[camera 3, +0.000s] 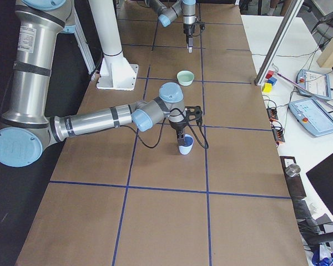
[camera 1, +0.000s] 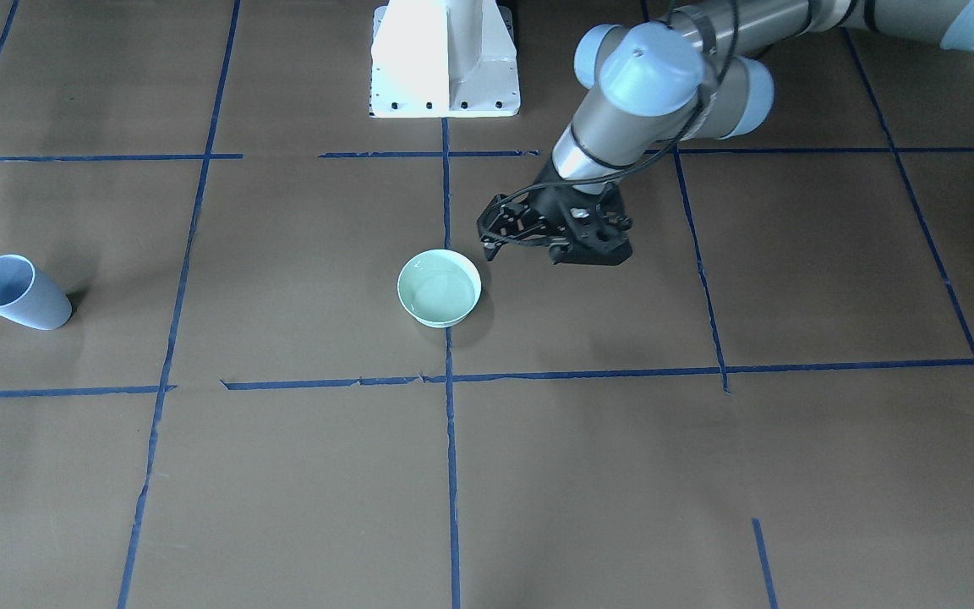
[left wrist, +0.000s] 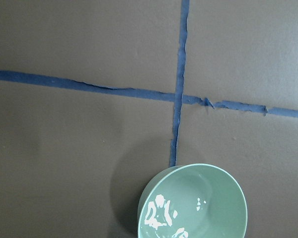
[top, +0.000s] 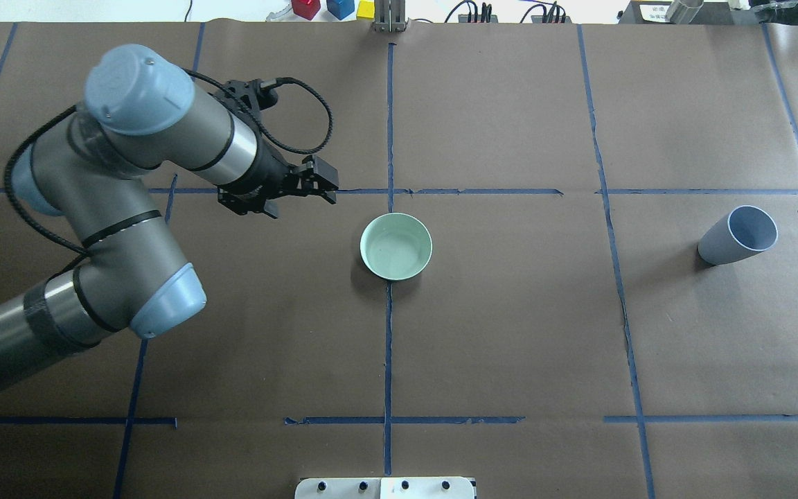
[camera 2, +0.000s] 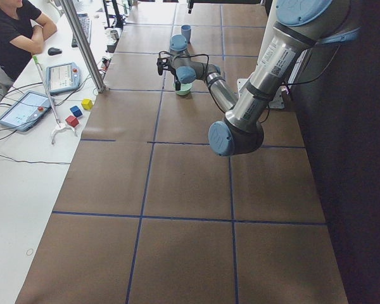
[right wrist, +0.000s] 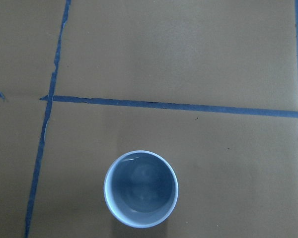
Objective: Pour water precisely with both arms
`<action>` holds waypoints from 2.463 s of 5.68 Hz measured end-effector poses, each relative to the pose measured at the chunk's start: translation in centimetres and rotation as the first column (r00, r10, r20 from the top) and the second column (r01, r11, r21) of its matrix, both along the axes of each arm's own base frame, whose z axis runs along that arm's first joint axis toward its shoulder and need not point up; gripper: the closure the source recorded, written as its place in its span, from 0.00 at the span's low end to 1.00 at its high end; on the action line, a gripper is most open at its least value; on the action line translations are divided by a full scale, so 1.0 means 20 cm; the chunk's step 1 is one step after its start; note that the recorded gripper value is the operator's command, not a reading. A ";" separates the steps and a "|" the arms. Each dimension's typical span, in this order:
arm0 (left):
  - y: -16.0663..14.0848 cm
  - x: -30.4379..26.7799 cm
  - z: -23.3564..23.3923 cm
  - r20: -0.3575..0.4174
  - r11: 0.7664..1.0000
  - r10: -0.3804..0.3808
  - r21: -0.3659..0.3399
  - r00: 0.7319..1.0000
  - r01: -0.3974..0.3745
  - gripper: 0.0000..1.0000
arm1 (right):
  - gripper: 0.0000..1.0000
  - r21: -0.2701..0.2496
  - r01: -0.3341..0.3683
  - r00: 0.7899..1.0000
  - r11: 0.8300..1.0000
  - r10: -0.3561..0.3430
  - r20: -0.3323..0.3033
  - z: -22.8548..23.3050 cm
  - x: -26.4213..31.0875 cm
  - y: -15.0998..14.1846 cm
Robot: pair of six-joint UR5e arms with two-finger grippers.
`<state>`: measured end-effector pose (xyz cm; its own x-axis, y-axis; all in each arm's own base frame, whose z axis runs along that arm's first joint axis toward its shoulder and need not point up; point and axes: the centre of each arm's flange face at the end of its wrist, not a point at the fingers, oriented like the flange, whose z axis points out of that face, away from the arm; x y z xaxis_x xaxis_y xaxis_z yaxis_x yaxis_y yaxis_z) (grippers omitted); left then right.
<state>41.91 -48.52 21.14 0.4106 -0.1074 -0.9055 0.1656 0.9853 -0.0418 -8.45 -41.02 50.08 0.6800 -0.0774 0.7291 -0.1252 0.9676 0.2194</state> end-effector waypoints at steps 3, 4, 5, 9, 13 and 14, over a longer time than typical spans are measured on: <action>0.06 -0.44 0.24 0.031 0.998 -0.047 0.046 0.998 0.046 0.00 | 0.00 0.123 -0.144 0.988 0.982 0.149 -0.033 0.08 -0.26 0.28; 0.08 -0.50 0.29 0.041 0.998 -0.052 0.047 0.998 0.050 0.00 | 0.00 0.162 -0.220 0.972 0.962 0.230 -0.049 0.11 -0.36 0.34; 0.11 -0.56 0.37 0.060 0.997 -0.047 0.059 0.997 0.044 0.00 | 0.00 0.205 -0.284 0.952 0.937 0.301 -0.060 0.12 -0.47 0.40; 0.22 -0.79 0.66 0.152 0.992 -0.002 0.124 0.988 -0.017 0.00 | 0.01 0.459 -0.441 0.858 0.771 0.513 -0.038 0.48 -0.83 0.66; 0.26 -0.85 0.72 0.174 0.990 0.006 0.136 0.985 -0.030 0.00 | 0.00 0.563 -0.469 0.834 0.680 0.550 0.030 0.67 -1.00 0.61; 0.26 -0.85 0.72 0.174 0.990 0.005 0.136 0.985 -0.029 0.00 | 0.00 0.568 -0.474 0.832 0.673 0.553 0.038 0.66 -1.03 0.60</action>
<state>24.81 -43.39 35.59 0.5631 0.0215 -0.8261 0.1414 0.9824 0.1219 -29.04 -29.11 63.30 0.8127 -0.0337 0.5817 -0.4992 0.4748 0.7248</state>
